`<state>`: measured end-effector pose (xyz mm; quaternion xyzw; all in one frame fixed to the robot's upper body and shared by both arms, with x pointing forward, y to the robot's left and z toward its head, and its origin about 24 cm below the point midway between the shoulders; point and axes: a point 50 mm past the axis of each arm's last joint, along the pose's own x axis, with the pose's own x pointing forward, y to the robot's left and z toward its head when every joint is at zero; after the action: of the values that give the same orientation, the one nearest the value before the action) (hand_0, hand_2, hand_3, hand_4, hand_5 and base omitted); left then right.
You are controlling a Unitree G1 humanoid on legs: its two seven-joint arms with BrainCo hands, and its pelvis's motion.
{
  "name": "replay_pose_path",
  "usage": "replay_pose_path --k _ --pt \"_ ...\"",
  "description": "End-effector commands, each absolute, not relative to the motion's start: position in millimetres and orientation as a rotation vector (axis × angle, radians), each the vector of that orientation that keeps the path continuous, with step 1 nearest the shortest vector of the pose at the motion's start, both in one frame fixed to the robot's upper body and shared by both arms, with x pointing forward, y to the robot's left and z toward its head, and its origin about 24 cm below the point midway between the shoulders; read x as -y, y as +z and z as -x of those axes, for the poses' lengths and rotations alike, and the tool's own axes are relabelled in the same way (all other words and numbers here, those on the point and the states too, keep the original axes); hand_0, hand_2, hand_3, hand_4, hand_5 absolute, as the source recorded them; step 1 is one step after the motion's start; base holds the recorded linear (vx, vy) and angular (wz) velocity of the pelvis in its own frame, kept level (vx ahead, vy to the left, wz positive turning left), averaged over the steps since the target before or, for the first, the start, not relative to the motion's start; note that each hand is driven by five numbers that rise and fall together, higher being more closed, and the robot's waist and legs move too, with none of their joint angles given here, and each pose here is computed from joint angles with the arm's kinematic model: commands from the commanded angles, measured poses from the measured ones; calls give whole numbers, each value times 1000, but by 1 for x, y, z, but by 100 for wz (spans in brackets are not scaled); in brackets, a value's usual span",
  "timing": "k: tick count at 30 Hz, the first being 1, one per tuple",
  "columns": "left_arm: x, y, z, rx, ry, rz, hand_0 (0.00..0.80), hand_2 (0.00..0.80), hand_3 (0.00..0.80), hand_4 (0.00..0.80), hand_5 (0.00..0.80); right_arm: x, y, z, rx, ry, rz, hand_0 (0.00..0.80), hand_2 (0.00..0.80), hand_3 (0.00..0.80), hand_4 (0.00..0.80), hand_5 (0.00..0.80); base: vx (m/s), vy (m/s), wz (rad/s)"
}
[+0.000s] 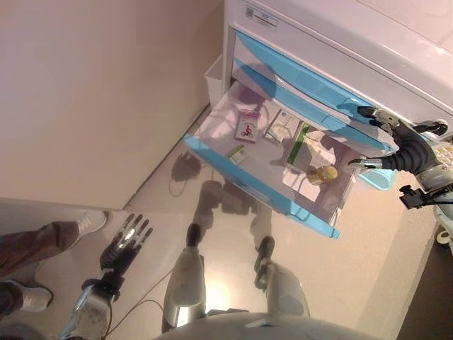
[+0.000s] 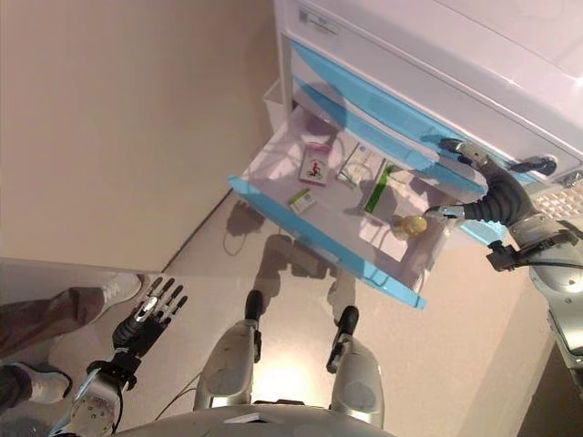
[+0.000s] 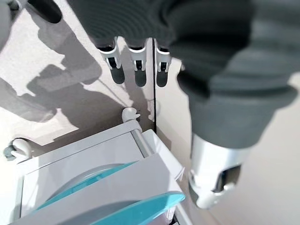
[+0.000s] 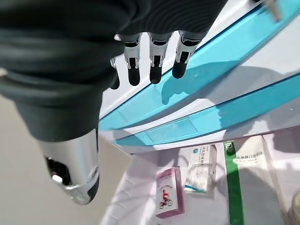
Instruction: Open the drawer and pick up the medicine
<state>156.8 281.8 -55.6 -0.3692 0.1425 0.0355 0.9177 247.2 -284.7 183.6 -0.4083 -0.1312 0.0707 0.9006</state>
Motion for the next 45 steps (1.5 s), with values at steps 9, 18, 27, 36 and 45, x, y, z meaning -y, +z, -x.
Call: replay_pose_path --k 9,18,27,36,45 --pt "-285 -41 -166 -329 -2 669 0 0 0 0 0 291 206 -279 254 55 1193 0 0 0 0 0 -1 -7 5" --pt "-281 -36 -172 -337 -30 670 0 0 0 0 0 282 211 -296 253 59 1372 0 0 0 0 0 -3 15 7" --pt "-274 -34 -175 -344 -69 667 0 0 0 0 0 273 206 -304 244 96 1395 0 0 0 0 0 -13 12 10" --pt "-268 -29 -183 -338 -94 666 0 0 0 0 0 262 191 -310 226 150 1399 0 0 0 0 0 0 0 0" --pt "-264 -27 -189 -335 -113 671 0 0 0 0 0 250 181 -318 203 205 1427 0 0 0 0 0 -2 0 3"
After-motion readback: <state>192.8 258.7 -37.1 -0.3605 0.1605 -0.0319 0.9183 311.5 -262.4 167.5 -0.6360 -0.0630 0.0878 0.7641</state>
